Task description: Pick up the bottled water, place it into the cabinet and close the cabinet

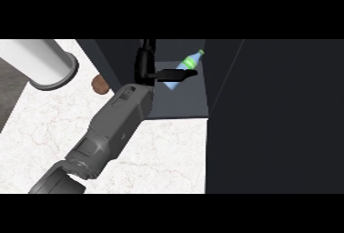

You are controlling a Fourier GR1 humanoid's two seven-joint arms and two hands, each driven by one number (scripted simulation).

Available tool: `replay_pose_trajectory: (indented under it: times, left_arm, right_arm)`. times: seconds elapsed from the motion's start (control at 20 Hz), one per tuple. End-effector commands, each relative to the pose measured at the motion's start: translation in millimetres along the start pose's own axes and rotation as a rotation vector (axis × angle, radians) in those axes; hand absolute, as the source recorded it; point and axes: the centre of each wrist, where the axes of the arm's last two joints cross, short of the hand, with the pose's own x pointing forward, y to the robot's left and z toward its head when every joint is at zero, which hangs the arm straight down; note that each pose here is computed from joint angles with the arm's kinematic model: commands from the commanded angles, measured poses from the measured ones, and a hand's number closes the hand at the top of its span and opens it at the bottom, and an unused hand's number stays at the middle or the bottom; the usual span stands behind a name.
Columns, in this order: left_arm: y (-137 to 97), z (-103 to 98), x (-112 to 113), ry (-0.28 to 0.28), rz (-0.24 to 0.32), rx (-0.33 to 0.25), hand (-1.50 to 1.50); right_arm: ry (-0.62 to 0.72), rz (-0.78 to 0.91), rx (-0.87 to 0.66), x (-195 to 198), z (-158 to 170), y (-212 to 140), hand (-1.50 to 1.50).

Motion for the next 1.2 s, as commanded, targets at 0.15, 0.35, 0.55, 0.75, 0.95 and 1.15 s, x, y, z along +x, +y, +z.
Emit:
replay_pose_trajectory:
  times: [0.15, 0.35, 0.55, 0.75, 0.95, 1.15]
  left_arm:
    - [-3, 46, -17, 0.042, 0.110, -0.061, -1.50]
    - [-12, 65, -11, 0.038, 0.230, -0.141, -1.50]
    - [-17, 85, -1, 0.003, 0.306, -0.212, -1.50]
    - [-24, 119, 4, -0.011, 0.353, -0.242, -1.50]
    - [6, 131, 9, -0.020, 0.373, -0.259, -1.50]
    - [17, 164, 32, 0.026, 0.399, -0.288, 1.50]
  right_arm:
    - [-0.043, -0.018, -0.015, 13, -9, 11, -1.50]
    - [-0.025, -0.016, -0.018, 21, -7, 16, -1.50]
    - [-0.021, -0.009, -0.033, 21, -7, 14, -1.50]
    - [-0.039, -0.009, -0.022, 39, -5, 17, -1.50]
    - [-0.026, 0.042, 0.007, 29, -7, 17, -1.50]
    - [0.001, 0.035, 0.125, 28, -4, 20, -1.50]
